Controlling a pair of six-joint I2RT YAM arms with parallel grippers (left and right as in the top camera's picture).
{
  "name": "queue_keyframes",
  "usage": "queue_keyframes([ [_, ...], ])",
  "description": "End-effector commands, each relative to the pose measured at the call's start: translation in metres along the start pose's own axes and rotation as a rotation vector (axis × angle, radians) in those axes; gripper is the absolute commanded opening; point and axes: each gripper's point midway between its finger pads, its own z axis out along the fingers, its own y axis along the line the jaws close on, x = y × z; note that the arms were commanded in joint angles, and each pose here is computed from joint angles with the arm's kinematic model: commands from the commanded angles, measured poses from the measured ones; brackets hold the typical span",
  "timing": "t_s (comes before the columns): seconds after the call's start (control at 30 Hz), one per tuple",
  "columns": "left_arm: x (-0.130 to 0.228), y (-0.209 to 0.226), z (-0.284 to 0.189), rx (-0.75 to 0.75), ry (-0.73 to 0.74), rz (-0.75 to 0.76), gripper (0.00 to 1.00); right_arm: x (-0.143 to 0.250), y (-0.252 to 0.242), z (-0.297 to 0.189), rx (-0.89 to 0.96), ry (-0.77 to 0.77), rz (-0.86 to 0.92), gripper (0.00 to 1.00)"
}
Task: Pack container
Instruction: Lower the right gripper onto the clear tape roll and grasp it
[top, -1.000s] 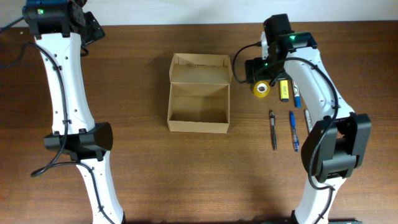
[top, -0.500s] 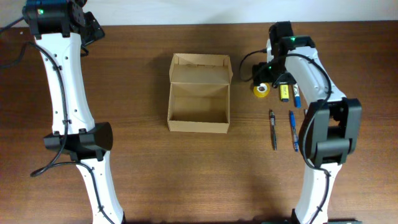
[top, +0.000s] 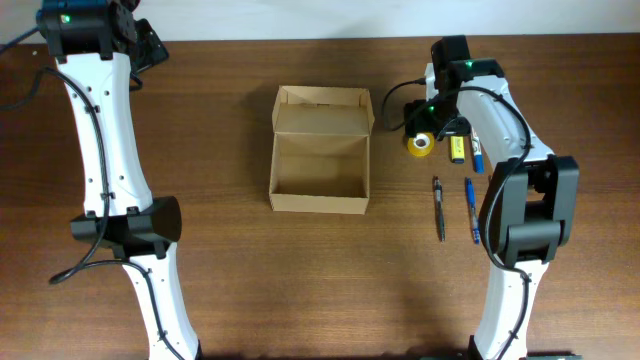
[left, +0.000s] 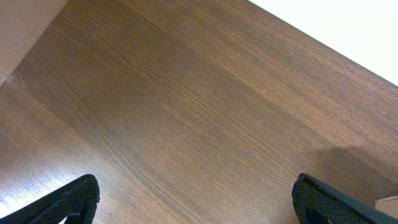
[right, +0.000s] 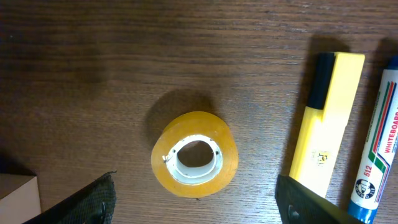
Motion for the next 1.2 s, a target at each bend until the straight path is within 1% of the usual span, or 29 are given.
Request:
queue_keyframes([
  [0.0,-0.005,0.007,-0.014,0.001,-0.028,-0.003,1.0,0.001,-0.003,0.012,0.014,0.02,-0.001,0.82],
  [0.13,-0.005,0.007,-0.014,0.001,-0.028,-0.003,1.0,0.004,-0.004,0.022,0.015,0.039,0.0,0.82],
  [0.43,-0.005,0.007,-0.014,0.001,-0.028,-0.003,1.0,0.001,-0.01,0.022,0.017,0.031,0.011,0.82],
  [0.77,-0.005,0.007,-0.014,0.001,-0.028,-0.003,1.0,0.003,-0.04,0.021,0.017,0.038,0.073,0.82],
  [1.17,-0.005,0.007,-0.014,0.001,-0.028,-0.003,1.0,0.001,-0.034,0.022,0.015,0.032,0.06,0.81],
])
